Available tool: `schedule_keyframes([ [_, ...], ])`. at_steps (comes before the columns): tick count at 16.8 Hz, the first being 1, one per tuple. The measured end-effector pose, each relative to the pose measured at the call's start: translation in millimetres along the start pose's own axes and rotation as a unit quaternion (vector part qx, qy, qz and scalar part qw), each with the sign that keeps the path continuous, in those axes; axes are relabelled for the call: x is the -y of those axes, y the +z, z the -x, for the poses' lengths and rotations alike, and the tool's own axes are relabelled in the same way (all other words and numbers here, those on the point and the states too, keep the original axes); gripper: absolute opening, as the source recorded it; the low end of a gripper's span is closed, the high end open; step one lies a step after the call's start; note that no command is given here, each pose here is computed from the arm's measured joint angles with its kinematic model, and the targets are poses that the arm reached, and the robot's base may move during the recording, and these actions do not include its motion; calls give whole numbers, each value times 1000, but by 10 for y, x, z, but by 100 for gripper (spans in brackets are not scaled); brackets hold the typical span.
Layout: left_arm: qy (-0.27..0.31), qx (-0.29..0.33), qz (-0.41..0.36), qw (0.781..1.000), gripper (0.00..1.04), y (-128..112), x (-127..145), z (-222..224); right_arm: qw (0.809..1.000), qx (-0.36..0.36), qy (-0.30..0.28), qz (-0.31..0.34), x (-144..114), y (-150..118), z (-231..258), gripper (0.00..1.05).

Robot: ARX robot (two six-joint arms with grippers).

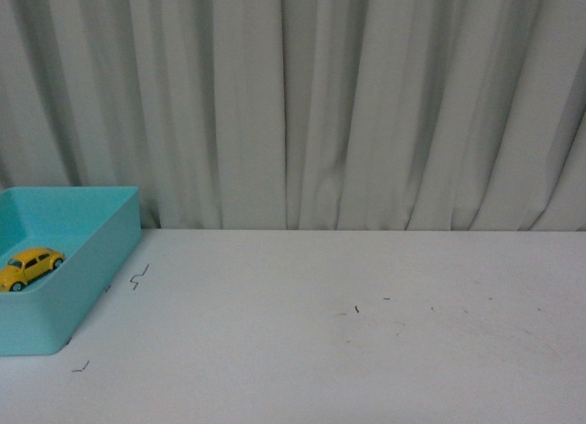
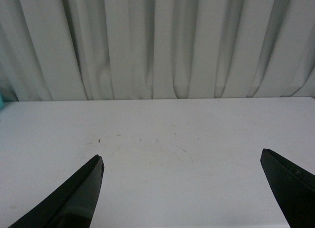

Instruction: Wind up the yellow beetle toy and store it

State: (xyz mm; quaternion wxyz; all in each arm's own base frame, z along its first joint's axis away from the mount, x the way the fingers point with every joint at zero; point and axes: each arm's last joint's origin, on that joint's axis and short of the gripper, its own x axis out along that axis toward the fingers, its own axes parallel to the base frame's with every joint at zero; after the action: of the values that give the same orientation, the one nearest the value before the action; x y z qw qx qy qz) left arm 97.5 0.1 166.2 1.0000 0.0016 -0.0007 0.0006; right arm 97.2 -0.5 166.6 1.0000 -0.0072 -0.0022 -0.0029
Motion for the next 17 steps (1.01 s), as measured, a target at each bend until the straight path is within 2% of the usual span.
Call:
schedule_keyframes([
  [17,0,0,0,1000,98,0,0,0,1000,0,0,0,0,0,0,98],
])
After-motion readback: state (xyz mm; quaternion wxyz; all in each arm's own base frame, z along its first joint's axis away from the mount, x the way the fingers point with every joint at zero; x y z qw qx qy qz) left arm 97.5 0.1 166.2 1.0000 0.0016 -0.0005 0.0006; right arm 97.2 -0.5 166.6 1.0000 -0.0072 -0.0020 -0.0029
